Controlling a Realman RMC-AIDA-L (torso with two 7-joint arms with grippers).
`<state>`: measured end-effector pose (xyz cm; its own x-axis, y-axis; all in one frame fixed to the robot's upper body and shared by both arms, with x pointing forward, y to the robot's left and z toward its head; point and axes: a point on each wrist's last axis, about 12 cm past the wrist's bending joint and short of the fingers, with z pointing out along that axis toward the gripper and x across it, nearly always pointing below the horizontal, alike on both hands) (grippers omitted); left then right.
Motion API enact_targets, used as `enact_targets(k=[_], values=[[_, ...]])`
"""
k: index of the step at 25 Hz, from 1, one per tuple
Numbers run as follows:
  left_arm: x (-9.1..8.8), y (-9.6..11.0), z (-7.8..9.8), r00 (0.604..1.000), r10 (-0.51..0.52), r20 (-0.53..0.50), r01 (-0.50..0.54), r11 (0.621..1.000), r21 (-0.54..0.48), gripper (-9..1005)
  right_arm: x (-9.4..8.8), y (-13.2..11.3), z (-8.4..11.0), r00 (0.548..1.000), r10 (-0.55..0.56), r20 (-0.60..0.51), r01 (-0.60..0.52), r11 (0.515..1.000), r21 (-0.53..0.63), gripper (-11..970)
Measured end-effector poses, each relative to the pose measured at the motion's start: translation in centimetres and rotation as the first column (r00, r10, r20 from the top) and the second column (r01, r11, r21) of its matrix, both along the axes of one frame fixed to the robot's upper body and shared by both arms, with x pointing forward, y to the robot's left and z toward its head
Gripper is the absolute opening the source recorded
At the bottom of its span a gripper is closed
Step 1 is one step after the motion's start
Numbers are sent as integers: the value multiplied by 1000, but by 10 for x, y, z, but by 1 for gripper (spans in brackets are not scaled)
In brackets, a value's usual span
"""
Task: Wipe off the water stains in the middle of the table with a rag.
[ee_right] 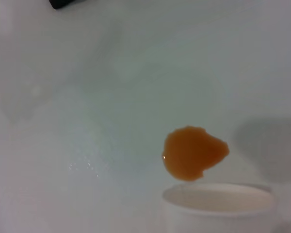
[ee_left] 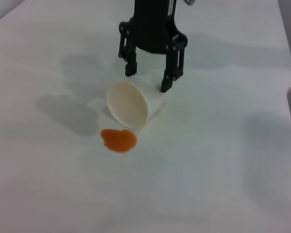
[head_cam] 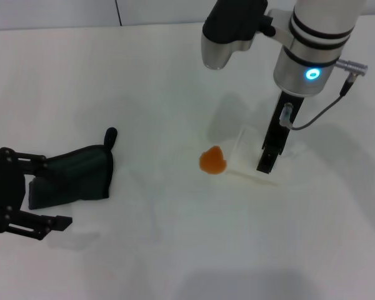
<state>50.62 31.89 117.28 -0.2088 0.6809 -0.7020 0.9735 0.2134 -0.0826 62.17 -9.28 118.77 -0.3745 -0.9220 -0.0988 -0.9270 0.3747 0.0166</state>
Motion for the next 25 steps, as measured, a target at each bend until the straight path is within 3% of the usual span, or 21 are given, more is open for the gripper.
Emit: enact_targets(k=[12, 25], values=[[3, -11, -2, 1000, -5, -13, 5, 1000, -9, 815, -3, -6, -26, 1000, -14, -5, 14, 1000, 0, 741], [3, -18, -5, 999, -3, -37, 3, 1000, -16, 816, -5, -8, -36, 1000, 9, 12, -9, 999, -31, 732]])
